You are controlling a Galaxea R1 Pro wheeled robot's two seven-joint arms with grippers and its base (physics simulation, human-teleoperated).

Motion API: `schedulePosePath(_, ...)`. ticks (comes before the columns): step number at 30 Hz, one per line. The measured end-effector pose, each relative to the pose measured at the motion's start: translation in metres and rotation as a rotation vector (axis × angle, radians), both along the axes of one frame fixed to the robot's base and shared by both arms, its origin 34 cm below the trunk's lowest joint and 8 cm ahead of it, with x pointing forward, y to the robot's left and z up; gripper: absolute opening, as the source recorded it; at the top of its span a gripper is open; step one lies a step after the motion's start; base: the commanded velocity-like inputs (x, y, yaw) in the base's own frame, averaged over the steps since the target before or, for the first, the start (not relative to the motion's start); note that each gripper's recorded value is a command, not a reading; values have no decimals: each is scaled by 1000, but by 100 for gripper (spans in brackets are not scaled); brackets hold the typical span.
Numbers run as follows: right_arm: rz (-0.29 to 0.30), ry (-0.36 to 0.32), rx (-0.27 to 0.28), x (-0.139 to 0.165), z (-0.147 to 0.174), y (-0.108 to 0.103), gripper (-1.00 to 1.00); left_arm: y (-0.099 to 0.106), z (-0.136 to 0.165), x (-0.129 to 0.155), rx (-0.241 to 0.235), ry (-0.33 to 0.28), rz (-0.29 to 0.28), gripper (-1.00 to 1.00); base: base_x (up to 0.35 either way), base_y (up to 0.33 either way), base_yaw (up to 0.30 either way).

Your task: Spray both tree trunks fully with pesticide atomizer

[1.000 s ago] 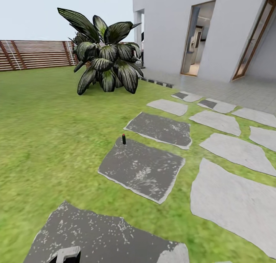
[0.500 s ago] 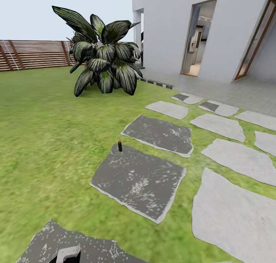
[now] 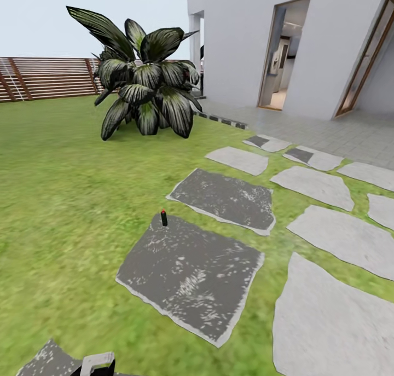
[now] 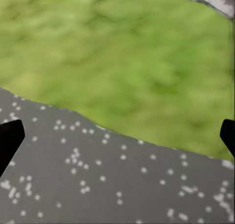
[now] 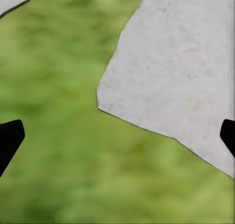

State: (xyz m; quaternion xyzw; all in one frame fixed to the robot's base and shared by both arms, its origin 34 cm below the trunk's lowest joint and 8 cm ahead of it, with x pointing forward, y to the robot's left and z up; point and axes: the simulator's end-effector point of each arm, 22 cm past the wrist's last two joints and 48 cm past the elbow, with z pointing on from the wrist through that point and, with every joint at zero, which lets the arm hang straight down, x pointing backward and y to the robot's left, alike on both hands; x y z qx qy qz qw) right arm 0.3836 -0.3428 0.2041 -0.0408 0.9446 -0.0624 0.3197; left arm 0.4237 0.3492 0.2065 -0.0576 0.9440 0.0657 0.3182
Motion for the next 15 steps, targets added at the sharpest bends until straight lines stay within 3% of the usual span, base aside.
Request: schedulePosePath(15, 1, 0, 0, 0, 0, 0, 100, 0, 0, 0, 0, 0, 0, 100, 293, -141, 0)
